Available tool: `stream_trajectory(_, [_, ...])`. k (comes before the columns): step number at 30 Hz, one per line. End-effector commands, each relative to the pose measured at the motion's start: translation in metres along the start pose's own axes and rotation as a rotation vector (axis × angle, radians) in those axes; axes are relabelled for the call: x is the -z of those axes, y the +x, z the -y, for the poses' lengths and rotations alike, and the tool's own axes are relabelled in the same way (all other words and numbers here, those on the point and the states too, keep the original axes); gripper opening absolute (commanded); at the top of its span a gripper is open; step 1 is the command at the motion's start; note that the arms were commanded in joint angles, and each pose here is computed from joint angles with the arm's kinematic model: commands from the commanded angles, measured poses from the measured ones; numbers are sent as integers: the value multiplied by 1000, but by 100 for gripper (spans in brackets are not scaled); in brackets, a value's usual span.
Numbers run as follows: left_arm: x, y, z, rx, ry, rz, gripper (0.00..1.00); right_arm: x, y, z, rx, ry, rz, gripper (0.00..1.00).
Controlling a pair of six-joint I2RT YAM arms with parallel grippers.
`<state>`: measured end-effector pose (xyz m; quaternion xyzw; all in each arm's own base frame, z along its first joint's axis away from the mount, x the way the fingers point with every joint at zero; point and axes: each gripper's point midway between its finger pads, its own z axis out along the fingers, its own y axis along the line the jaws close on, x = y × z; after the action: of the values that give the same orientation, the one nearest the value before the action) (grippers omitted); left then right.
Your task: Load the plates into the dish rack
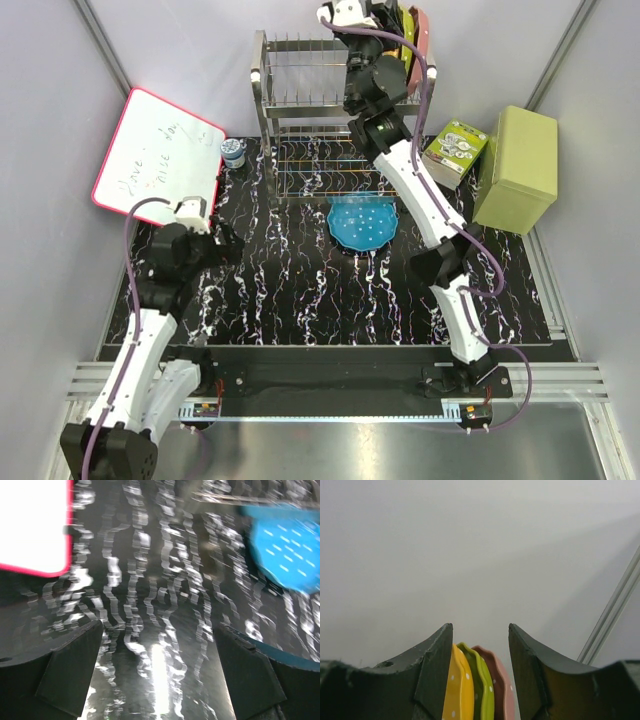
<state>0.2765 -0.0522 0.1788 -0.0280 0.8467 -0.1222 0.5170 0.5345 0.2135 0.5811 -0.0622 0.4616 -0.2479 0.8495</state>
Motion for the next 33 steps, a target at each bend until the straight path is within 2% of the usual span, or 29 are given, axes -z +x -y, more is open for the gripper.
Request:
stream_trajectory(1, [-1, -23, 62, -51, 305, 9, 99, 18, -94, 103, -106, 148, 107, 56])
stream_trajectory(4, [-10, -19, 94, -91, 391, -53, 99, 30, -82, 136, -137, 202, -29, 60])
stream_trajectory(7, [-17, -12, 119, -146, 452, -87, 99, 52, -53, 140, -129, 142, -209, 68])
stream_trajectory(8, [-23, -5, 123, -170, 463, -113, 99, 68, -35, 135, -60, 72, -270, 71])
stream_trajectory(9, [-23, -1, 133, -194, 493, -124, 99, 79, -26, 130, -40, 20, -290, 77])
stream_trajectory(10, [-24, -4, 141, -212, 523, -120, 99, 88, -21, 122, -50, -52, -283, 78])
stream_trajectory(12, [-32, 5, 150, -264, 571, -141, 99, 129, 7, 116, 7, -197, -351, 85])
stream_trajectory(13, [-37, 0, 155, -272, 571, -122, 99, 144, 12, 104, -56, -280, -371, 87])
stream_trajectory(14, [-49, 8, 155, -266, 555, -160, 99, 179, 37, 101, -11, -391, -470, 88])
stream_trajectory(15, [-54, 10, 159, -271, 561, -176, 99, 198, 48, 96, -27, -451, -519, 89])
stream_trajectory(16, [-59, 0, 166, -273, 564, -168, 99, 222, 53, 79, -120, -548, -565, 91])
stream_trajectory(17, [-73, 12, 168, -268, 554, -218, 99, 261, 76, 74, -97, -654, -660, 92])
stream_trajectory(19, [-84, 9, 180, -303, 545, -215, 99, 305, 82, 54, -203, -817, -723, 92])
stream_trajectory(21, [-95, 23, 193, -389, 559, -229, 98, 348, 103, 48, -222, -910, -795, 94])
stream_trajectory(24, [-103, 34, 218, -505, 636, -214, 80, 388, 125, 47, -232, -964, -862, 94])
stream_trajectory(25, [-106, 30, 227, -527, 655, -200, 57, 396, 128, 48, -236, -979, -871, 93])
stream_trajectory(27, [-117, 46, 239, -581, 677, -227, 26, 414, 134, 53, -240, -1013, -895, 89])
stream_trajectory(29, [-130, 49, 251, -609, 691, -227, 9, 436, 137, 54, -276, -1061, -943, 86])
stream_trajectory(33, [-148, 60, 275, -646, 704, -229, 4, 465, 141, 57, -356, -1109, -1045, 87])
